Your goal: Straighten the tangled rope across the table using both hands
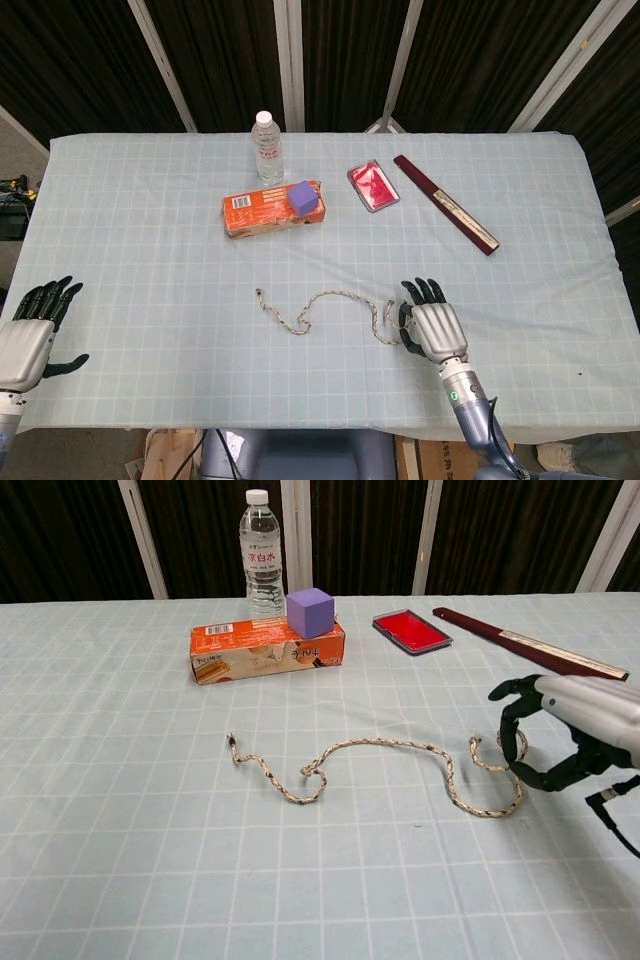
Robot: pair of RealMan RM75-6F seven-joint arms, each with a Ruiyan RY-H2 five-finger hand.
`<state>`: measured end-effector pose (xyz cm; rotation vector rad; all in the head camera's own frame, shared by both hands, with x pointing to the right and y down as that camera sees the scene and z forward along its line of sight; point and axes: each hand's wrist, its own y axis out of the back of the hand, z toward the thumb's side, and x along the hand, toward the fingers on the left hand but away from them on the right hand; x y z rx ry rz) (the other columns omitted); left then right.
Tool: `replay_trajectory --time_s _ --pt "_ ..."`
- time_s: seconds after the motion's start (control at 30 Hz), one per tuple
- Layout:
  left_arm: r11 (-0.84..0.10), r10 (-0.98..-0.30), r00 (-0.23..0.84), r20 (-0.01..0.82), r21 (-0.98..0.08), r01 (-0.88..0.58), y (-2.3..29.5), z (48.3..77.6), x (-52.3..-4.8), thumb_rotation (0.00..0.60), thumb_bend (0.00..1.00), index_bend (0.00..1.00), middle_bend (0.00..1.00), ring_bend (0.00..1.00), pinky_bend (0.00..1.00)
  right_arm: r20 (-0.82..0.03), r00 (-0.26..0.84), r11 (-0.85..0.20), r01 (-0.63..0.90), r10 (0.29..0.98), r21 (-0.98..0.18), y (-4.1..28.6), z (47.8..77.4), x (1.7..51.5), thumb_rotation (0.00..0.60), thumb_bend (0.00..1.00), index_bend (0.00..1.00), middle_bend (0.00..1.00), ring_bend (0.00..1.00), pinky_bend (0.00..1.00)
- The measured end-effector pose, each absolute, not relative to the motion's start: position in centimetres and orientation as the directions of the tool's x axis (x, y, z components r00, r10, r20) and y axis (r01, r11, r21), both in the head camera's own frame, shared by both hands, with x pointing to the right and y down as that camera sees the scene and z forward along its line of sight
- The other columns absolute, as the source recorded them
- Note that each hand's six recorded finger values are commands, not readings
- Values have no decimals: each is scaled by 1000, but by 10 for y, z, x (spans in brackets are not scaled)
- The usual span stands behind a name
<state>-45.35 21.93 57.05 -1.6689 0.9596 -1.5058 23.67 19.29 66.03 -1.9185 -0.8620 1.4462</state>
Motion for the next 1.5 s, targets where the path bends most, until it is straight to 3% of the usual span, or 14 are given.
replay_trajectory --time_s 0.33,0.6,0.8,0.93,1.23,1.5 --pt "-505 -859 125 496 -862 -45 194 574 -420 600 55 202 12 0 0 -546 171 -572 260 820 -778 166 628 256 600 515 644 151 0 0" --pt "-521 -838 196 509 -853 -13 164 589 -376 600 159 338 109 0 0 -547 158 -569 281 822 -773 163 623 266 600 514 644 156 0 0" --pt "-521 -814 285 506 -853 25 136 598 -330 600 224 365 140 1 3 -543 153 -563 282 826 -777 161 620 268 600 515 644 157 0 0" --pt "-518 -790 346 506 -853 64 123 607 -296 600 236 402 189 44 67 -543 145 -560 290 827 -776 160 620 270 600 515 646 160 0 0" --pt "-527 -718 441 539 -834 161 123 642 -235 600 239 434 209 47 86 -547 131 -560 286 827 -778 159 621 274 600 514 652 162 0 0" --pt "-564 -686 449 573 -808 170 136 671 -208 600 271 462 221 48 86 -553 118 -562 282 825 -778 159 622 280 600 515 655 164 0 0"
